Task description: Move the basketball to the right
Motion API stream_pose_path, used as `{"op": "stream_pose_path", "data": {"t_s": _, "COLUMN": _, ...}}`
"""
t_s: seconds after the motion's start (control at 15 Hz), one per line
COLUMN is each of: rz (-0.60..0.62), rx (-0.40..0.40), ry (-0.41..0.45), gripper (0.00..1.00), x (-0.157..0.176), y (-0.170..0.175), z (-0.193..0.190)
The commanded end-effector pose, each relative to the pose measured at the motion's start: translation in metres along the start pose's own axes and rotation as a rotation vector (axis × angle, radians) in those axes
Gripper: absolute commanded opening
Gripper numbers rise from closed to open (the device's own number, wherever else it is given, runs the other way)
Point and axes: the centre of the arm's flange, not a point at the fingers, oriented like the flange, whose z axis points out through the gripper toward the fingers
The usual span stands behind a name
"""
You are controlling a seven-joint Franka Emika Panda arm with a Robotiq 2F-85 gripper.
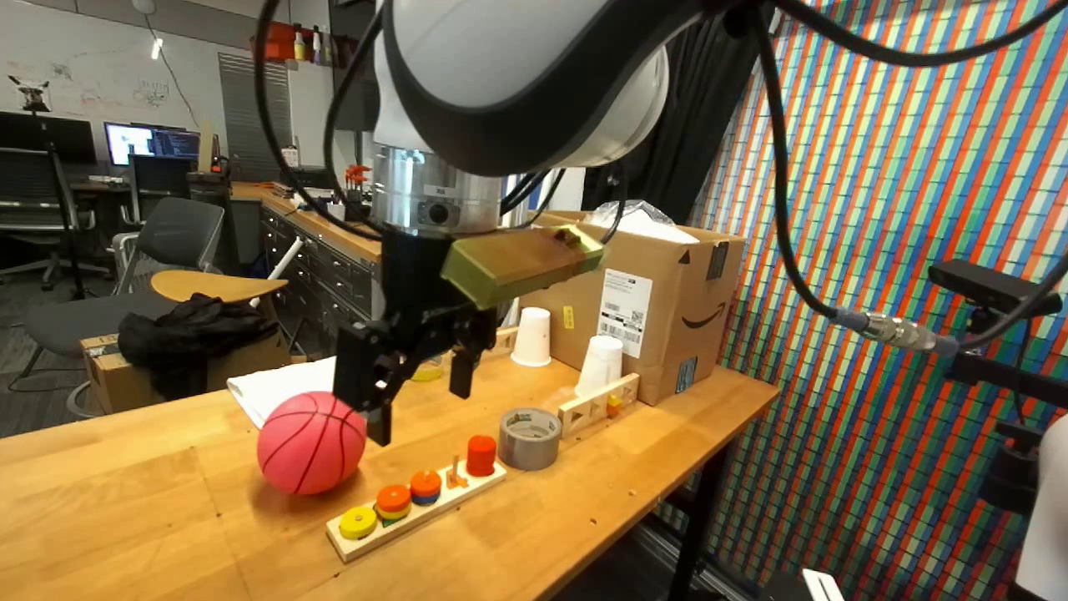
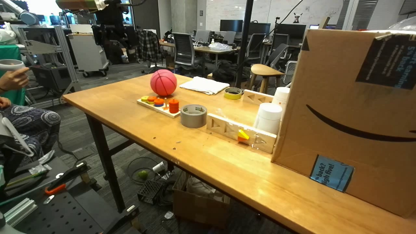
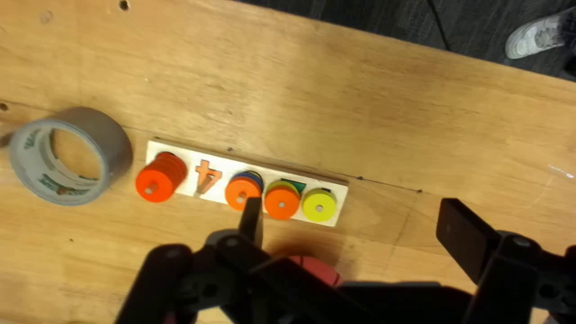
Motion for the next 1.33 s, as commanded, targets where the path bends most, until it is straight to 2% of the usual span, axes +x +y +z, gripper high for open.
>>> {"op": "stream_pose_path", "data": {"t_s": 0.0, "rz": -0.089, "rx": 0.059, "ry": 0.054, "gripper": 1.0, "x": 0.039, "y": -0.036, "z": 0.01}}
{"op": "stream_pose_path", "data": {"t_s": 0.4, "rz": -0.157, "rx": 0.105, "ry": 0.041, "gripper": 1.0, "x": 0.09, "y": -0.102, "z": 0.022}}
{"op": "stream_pose_path", "data": {"t_s": 0.73, "rz": -0.24, "rx": 0.129, "ry": 0.091, "gripper": 1.0, "x": 0.129, "y": -0.152, "z": 0.014}}
{"op": "stream_pose_path", "data": {"t_s": 1.0, "rz": -0.297, "rx": 0.118, "ry": 0.138, "gripper": 1.0, "x": 0.163, "y": -0.166, "z": 0.017}}
{"op": "stream_pose_path", "data": {"t_s": 1.27, "rz": -0.321, "rx": 0.1, "ry": 0.154, "gripper": 1.0, "x": 0.203, "y": -0.163, "z": 0.033}}
